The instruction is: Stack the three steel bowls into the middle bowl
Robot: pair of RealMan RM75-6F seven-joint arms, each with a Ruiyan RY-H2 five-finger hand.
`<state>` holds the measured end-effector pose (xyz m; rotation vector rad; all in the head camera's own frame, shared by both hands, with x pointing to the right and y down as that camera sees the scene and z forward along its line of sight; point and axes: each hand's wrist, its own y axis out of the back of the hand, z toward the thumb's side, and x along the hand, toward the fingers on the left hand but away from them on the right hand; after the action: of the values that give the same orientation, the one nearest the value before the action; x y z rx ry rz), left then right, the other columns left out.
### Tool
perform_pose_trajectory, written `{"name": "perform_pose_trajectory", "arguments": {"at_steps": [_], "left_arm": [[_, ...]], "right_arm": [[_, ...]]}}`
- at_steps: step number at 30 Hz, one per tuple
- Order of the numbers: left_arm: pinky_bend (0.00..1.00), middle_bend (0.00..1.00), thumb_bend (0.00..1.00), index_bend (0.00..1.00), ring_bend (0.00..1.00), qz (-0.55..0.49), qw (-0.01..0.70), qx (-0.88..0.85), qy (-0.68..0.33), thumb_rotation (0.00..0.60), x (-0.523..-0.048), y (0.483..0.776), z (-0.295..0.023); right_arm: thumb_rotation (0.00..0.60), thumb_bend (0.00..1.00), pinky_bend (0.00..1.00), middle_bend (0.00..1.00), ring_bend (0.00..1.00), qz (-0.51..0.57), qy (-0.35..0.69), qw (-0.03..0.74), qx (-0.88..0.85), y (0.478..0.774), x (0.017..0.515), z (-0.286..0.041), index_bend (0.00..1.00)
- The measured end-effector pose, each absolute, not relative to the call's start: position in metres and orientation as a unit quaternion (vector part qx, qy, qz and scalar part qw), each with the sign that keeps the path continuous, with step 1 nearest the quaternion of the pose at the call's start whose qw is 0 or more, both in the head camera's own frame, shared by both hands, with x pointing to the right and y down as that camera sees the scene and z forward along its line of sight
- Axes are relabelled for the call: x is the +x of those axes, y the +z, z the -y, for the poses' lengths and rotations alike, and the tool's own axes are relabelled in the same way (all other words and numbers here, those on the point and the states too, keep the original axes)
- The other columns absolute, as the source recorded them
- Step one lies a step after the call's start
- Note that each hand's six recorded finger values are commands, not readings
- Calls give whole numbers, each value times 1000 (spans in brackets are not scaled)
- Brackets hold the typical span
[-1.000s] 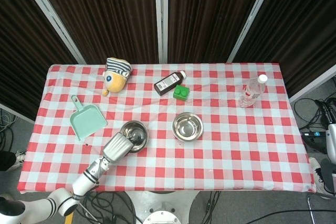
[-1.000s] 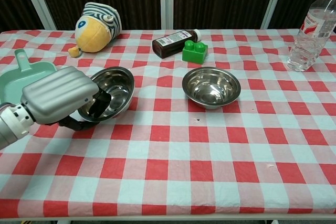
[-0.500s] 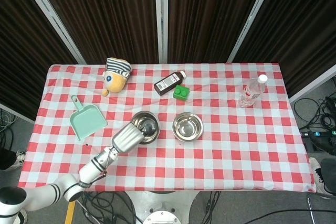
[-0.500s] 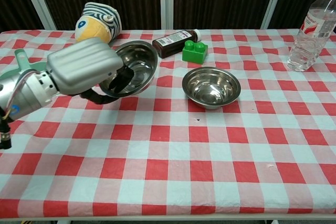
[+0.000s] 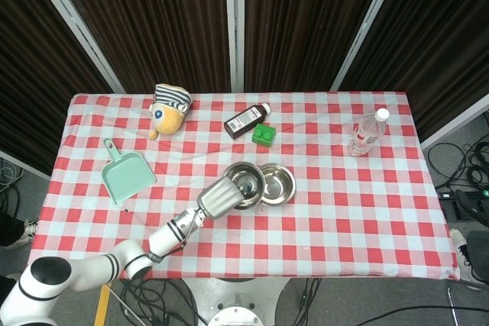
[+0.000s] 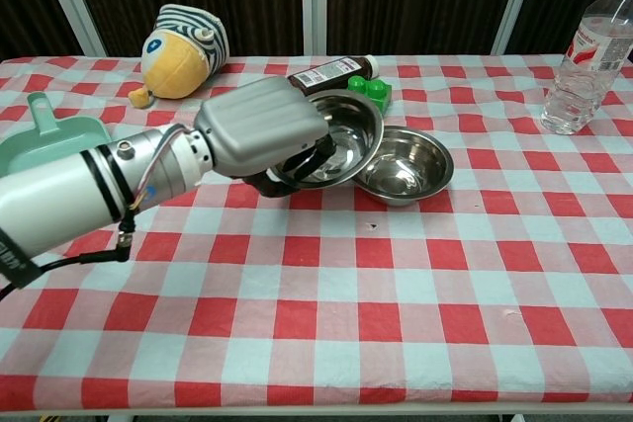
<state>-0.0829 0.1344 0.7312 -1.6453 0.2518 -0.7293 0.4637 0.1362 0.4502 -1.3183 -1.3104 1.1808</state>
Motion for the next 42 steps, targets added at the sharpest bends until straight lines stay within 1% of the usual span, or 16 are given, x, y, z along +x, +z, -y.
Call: {"name": "perform_pose_trajectory", "arguments": {"at_steps": [9, 16, 21, 25, 40, 42], "left_arm": [[1000, 735, 349, 706, 1000, -104, 636, -704, -299, 600, -62, 723, -114], [1000, 736, 349, 707, 1000, -83, 639, -704, -299, 600, -45, 729, -110], [1000, 736, 348, 707, 1000, -83, 639, -708, -289, 600, -30, 727, -111], [1000, 736, 348, 707, 1000, -78, 642, -706, -287, 600, -29, 727, -113], [1000, 735, 348, 706, 1000, -70, 638, -713, -283, 600, -16, 734, -124], [1000, 715, 342, 685, 1000, -73, 636, -714, -284, 600, -15, 735, -124]], "right_arm": [[600, 149, 90, 167, 58, 543, 463, 458, -530, 445, 463, -135, 108], [600, 150, 103, 167, 58, 552, 440, 469, -531, 439, 452, -127, 108], [600, 150, 104, 167, 58, 553, 436, 471, -530, 439, 440, -117, 108], [600, 150, 104, 167, 58, 557, 432, 471, -531, 439, 438, -114, 109], [600, 150, 109, 167, 58, 561, 426, 471, -532, 437, 458, -135, 108], [600, 150, 110, 167, 58, 560, 427, 470, -533, 437, 459, -137, 108]]}}
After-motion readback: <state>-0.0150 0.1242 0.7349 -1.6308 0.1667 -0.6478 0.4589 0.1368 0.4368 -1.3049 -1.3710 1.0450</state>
